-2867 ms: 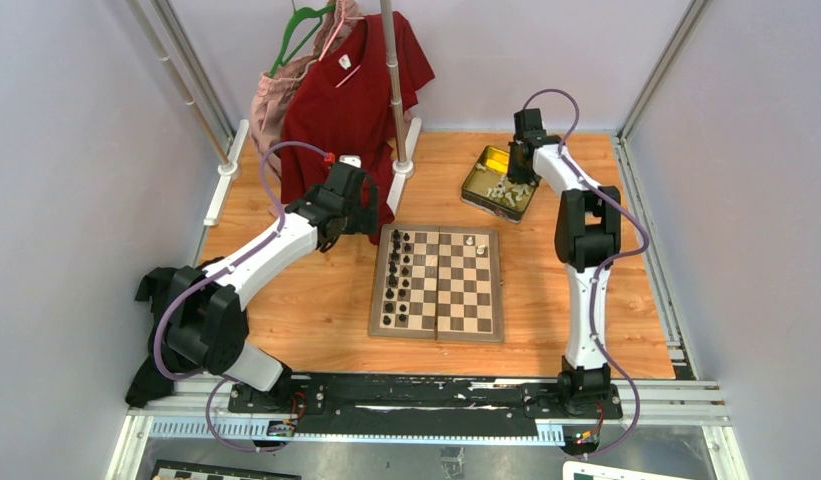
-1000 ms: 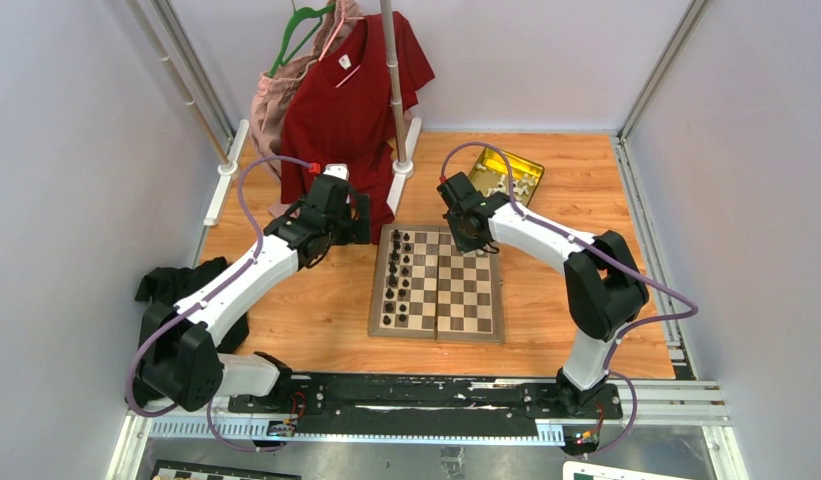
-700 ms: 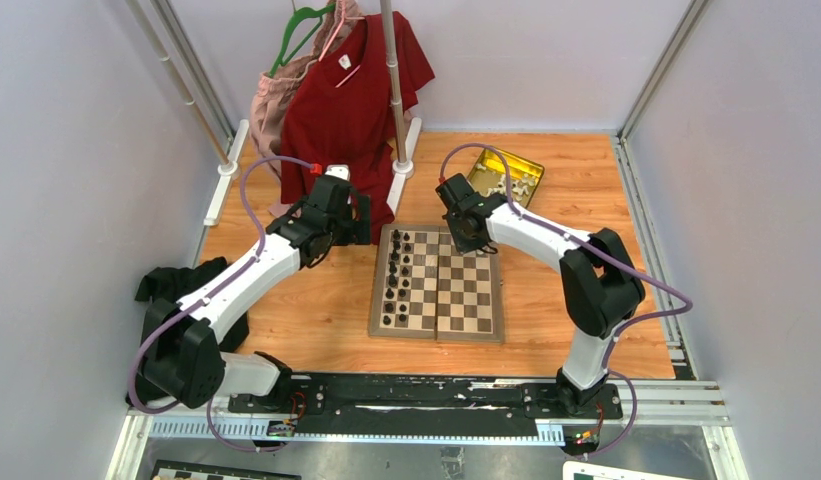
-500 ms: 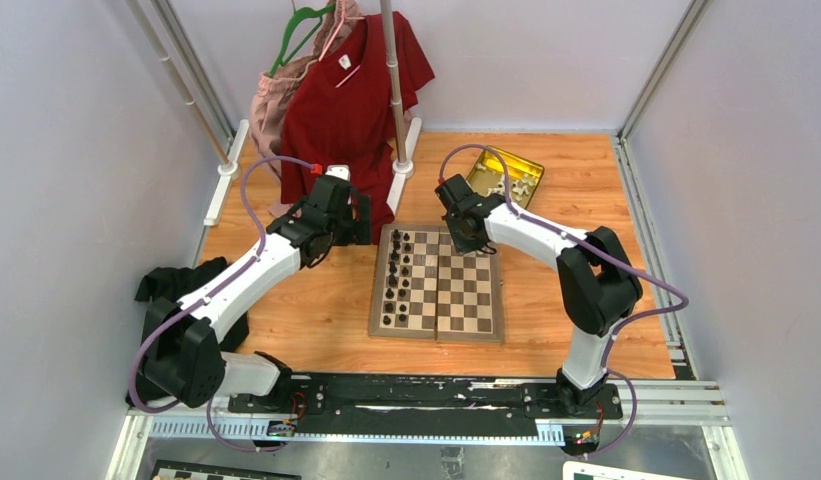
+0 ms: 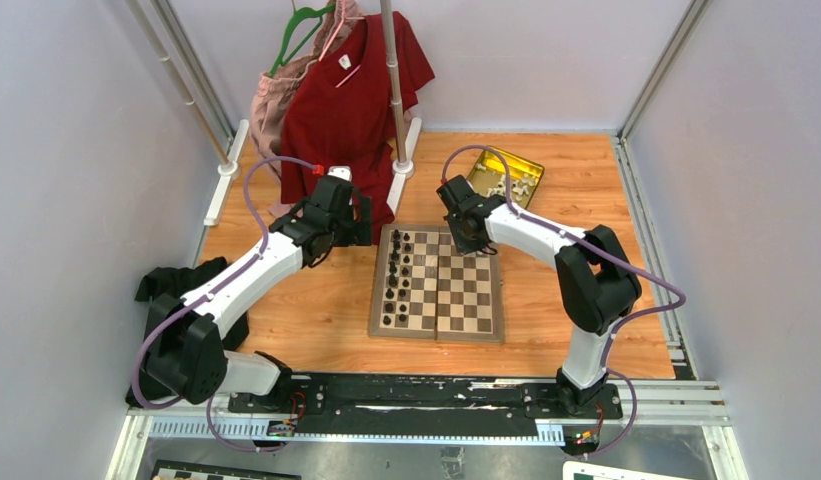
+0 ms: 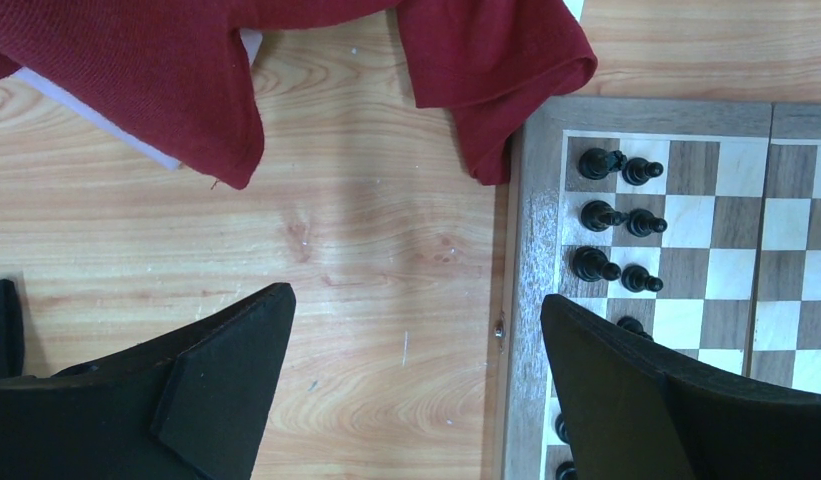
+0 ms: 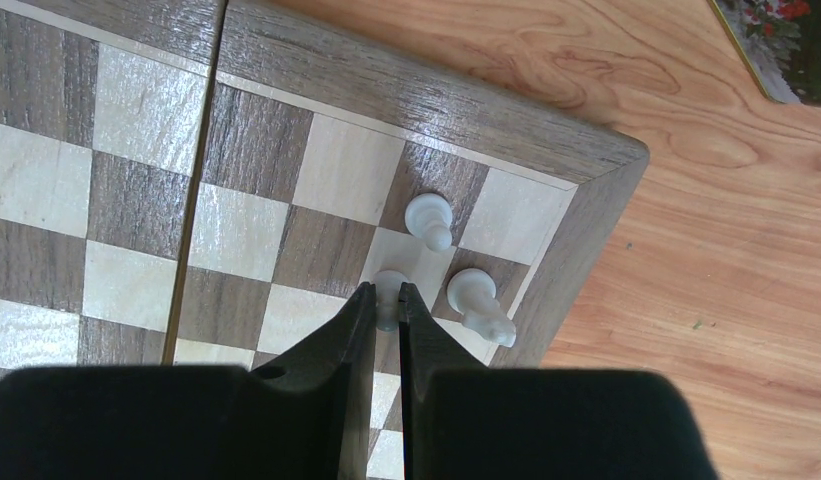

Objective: Set up the chess pieces on the board
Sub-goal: Place the chess piece on the chessboard.

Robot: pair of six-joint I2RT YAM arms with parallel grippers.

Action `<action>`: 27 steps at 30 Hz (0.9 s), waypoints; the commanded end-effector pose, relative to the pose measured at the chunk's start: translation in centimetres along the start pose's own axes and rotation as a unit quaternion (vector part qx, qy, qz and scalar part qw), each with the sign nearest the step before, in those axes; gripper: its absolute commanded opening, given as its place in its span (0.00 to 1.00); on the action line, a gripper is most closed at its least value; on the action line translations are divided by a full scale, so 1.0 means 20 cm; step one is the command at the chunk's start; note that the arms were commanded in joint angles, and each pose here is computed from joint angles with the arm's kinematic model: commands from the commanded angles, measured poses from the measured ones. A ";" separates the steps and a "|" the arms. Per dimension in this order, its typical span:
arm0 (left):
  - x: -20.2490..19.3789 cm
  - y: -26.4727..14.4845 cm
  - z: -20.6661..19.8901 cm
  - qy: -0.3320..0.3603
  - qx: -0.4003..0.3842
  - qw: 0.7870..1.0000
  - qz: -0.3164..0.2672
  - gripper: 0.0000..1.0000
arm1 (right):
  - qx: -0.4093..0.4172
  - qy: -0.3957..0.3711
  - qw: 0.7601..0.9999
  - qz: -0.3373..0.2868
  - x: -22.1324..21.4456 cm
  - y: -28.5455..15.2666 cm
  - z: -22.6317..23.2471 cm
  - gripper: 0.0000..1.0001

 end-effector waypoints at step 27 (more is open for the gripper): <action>0.04 -0.01 0.00 -0.003 -0.006 1.000 -0.009 1.00 | -0.009 0.020 1.000 0.014 -0.04 0.02 -0.05 0.30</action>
Point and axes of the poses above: each gripper's point midway between its finger pads, its own y axis out along the fingers, its own z axis along the line the jaws close on, x = y × z, the point moved 1 cm from there along -y, back along the fingers, and after that the axes turned 9 degrees about y, right-handed, at the moved point
